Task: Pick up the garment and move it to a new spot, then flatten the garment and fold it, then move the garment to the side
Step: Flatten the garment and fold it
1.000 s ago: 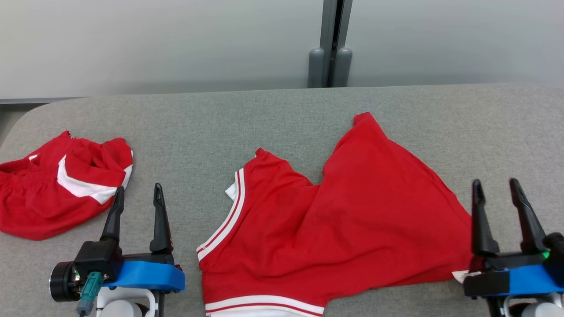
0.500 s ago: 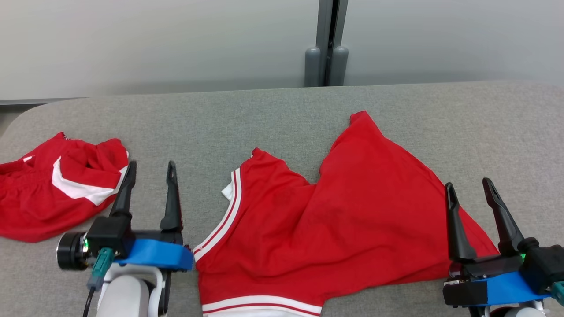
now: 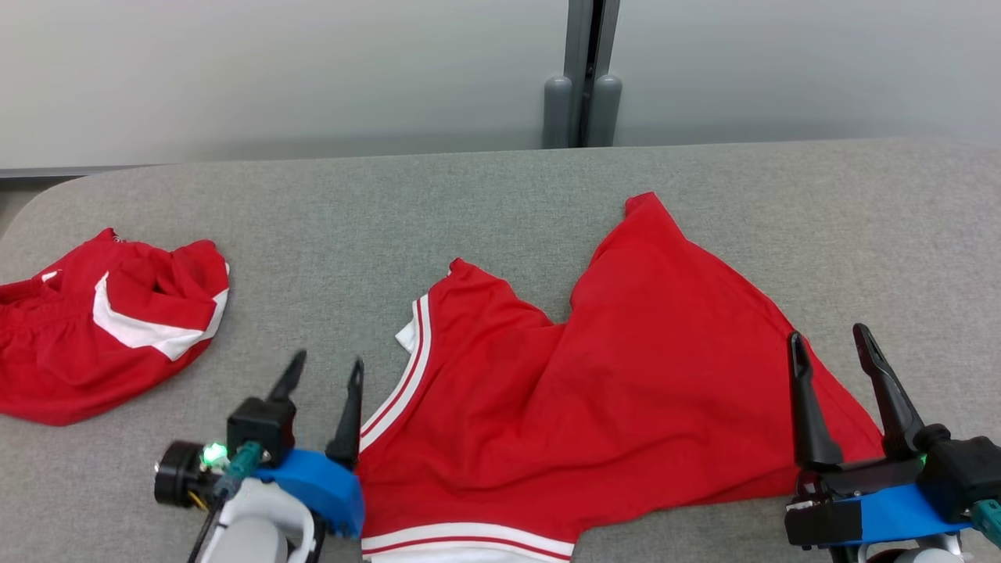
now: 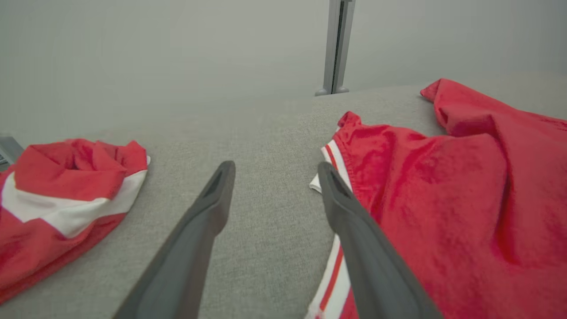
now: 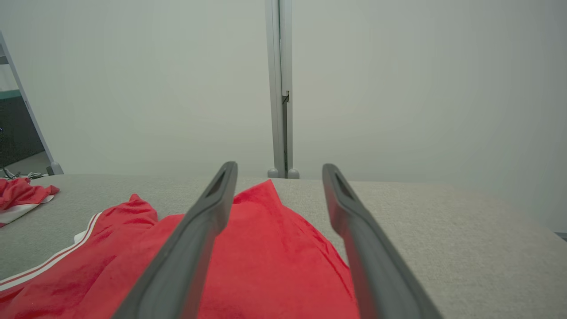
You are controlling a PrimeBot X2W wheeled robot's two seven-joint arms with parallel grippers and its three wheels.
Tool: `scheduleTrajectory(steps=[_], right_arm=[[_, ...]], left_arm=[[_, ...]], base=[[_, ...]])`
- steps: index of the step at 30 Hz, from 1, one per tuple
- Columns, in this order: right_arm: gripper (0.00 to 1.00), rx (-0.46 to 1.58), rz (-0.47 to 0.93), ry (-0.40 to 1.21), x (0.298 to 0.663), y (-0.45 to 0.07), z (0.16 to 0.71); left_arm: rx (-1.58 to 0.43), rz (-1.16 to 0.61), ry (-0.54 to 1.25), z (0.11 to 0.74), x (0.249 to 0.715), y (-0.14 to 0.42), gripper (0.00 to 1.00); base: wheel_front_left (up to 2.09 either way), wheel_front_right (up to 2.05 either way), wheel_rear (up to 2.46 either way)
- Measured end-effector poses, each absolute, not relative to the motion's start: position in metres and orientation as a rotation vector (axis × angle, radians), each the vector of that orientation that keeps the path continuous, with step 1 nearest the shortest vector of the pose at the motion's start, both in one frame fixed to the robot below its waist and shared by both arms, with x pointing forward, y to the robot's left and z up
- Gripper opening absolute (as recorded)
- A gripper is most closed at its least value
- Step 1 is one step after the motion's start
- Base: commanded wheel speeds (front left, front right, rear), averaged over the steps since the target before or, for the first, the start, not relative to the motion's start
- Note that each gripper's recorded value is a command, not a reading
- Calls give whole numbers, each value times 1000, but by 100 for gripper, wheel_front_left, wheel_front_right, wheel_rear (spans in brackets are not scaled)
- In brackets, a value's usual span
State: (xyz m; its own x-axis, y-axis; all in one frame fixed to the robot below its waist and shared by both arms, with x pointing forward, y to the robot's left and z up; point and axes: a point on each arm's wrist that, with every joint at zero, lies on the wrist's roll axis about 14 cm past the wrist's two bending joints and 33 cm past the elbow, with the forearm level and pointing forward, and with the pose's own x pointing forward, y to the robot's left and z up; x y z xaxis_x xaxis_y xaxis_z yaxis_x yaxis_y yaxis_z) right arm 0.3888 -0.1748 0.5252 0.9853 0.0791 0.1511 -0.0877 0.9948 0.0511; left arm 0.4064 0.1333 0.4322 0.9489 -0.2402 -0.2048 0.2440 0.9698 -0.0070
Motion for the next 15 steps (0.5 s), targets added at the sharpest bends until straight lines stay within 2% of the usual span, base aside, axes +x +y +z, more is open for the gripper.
scheduleTrajectory(steps=[15], right_arm=[[100, 65, 76, -117, 393, -177, 514]], left_arm=[[2, -331, 548, 354, 354, 111, 100]], base=[[0, 0, 0]])
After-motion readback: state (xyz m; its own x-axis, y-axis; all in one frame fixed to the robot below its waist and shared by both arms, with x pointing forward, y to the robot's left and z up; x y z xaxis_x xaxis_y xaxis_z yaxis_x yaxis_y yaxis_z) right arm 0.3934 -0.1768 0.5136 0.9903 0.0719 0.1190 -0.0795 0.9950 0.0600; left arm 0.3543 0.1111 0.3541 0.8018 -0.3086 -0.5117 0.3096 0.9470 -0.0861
